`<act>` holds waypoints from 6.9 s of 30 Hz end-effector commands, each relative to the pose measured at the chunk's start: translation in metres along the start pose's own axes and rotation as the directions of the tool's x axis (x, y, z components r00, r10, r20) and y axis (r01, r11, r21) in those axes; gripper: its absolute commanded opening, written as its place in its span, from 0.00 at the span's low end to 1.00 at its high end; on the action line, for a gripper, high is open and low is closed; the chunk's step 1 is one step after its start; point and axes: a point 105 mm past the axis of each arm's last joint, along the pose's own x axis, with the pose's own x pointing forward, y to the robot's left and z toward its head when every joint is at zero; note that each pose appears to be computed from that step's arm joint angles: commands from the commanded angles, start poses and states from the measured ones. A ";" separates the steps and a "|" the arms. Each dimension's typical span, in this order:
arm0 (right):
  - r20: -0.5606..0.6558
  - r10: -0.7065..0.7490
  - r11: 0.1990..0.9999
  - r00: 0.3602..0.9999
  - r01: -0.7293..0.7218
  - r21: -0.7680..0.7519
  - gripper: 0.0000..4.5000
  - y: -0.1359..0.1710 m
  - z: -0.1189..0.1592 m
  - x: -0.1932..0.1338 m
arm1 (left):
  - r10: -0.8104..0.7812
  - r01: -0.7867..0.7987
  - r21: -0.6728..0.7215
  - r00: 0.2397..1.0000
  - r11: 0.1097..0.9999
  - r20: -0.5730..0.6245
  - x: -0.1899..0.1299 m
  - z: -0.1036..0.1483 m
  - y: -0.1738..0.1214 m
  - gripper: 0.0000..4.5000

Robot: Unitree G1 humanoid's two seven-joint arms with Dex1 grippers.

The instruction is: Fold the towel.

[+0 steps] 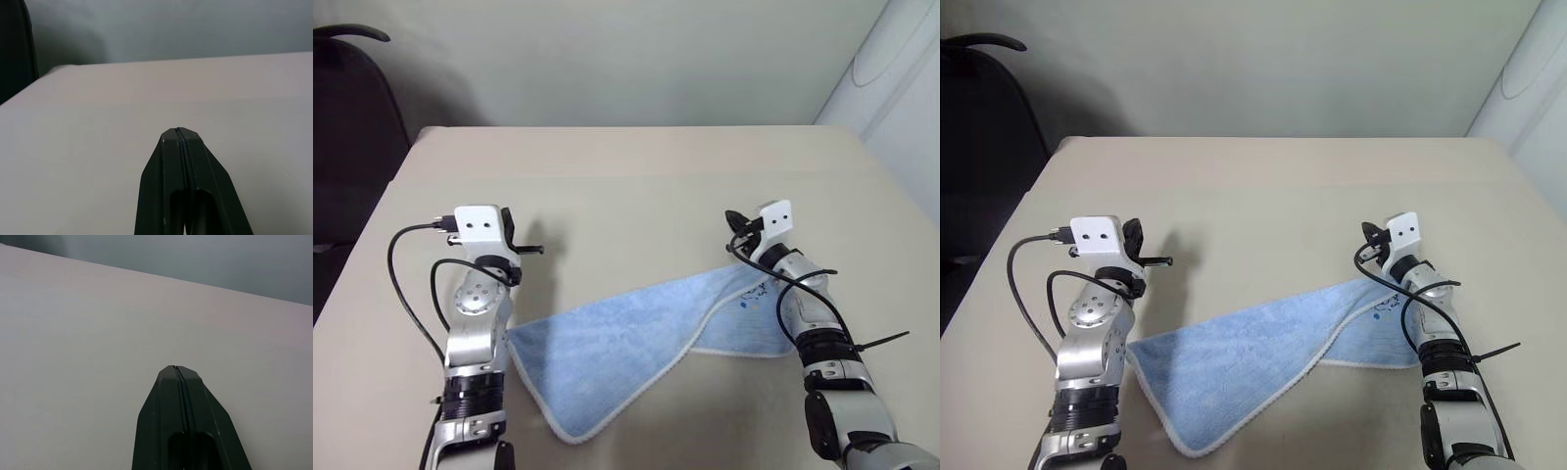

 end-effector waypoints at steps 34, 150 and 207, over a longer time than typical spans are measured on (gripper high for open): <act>0.011 -0.085 0.949 0.996 0.084 -0.302 0.00 -0.071 0.039 -0.033 | -0.233 0.230 0.040 0.969 0.972 0.082 -0.003 0.025 -0.046 0.00; -0.378 0.282 0.464 0.882 -0.470 -0.751 0.00 -0.023 0.023 -0.126 | -0.681 0.925 0.096 -0.198 -0.369 -0.705 -0.233 -0.051 -0.051 0.37; -0.523 0.338 0.725 0.783 -0.571 -0.386 0.00 -0.062 0.033 -0.152 | -0.881 0.890 -0.096 0.418 0.446 -0.220 -0.146 0.024 -0.030 0.01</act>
